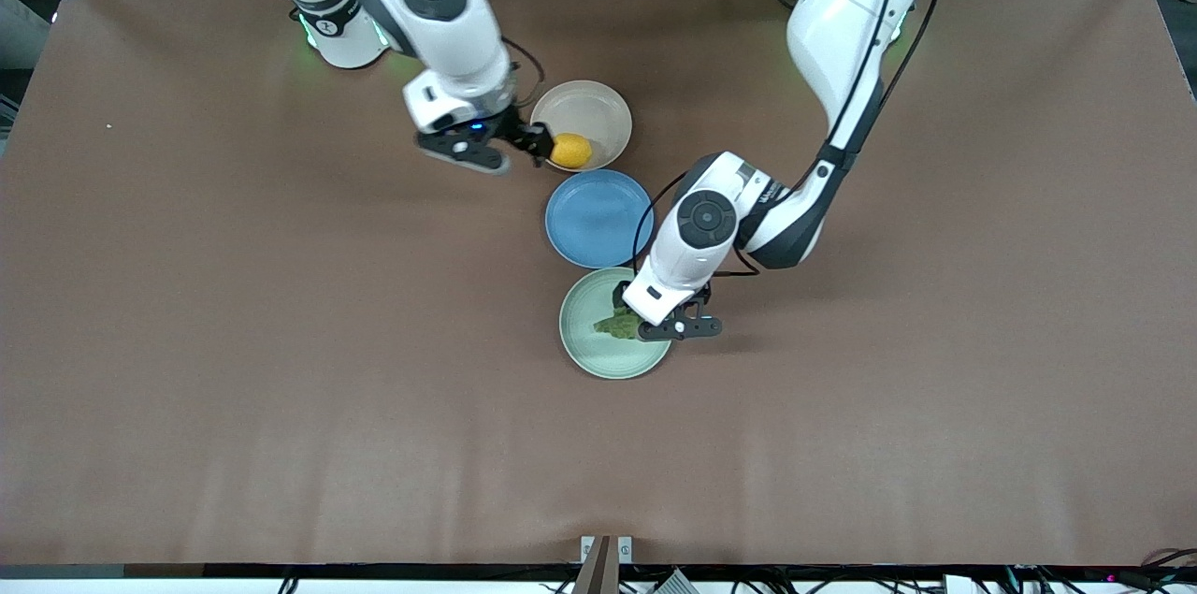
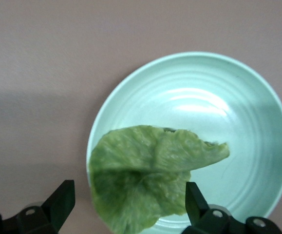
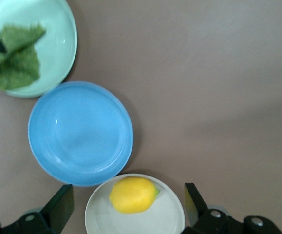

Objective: Pick lemon and lettuce from plates
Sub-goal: 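Lower both grippers and close them on the lettuce and lemon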

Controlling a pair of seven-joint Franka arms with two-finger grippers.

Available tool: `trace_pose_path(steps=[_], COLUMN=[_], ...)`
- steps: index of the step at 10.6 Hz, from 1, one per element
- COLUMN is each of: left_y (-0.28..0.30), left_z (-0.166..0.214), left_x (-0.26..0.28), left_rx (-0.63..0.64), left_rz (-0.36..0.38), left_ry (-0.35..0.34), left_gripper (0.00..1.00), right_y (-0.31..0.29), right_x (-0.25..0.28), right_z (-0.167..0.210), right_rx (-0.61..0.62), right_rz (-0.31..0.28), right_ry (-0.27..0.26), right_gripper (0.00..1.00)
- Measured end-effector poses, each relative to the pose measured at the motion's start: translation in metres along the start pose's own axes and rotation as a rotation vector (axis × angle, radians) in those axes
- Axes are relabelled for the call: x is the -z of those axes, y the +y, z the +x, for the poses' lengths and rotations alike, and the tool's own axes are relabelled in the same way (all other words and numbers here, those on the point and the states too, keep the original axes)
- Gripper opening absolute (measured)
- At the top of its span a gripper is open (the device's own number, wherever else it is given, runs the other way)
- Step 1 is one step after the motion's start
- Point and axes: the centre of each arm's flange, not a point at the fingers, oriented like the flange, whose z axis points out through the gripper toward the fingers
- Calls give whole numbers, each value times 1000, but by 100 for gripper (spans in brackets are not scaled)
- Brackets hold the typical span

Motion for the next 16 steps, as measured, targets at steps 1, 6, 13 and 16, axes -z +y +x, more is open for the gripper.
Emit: trace_pose_path(steps=[1, 6, 13, 16], left_y=[1, 4, 16, 14], left_z=[-3, -8, -22, -16], left_x=[-9, -25, -40, -37], left_rx=[-1, 17, 13, 14], left_rz=[7, 17, 29, 28], left_ry=[2, 9, 31, 56], left_gripper=[100, 100, 100, 100], right_y=[-10, -35, -32, -29], right_x=[-19, -123, -183, -198], right_z=[-16, -65, -120, -126], right_rx=[17, 70, 93, 104], right_rz=[-5, -84, -99, -110], right_ry=[-6, 43, 79, 105], right_gripper=[100, 100, 100, 100])
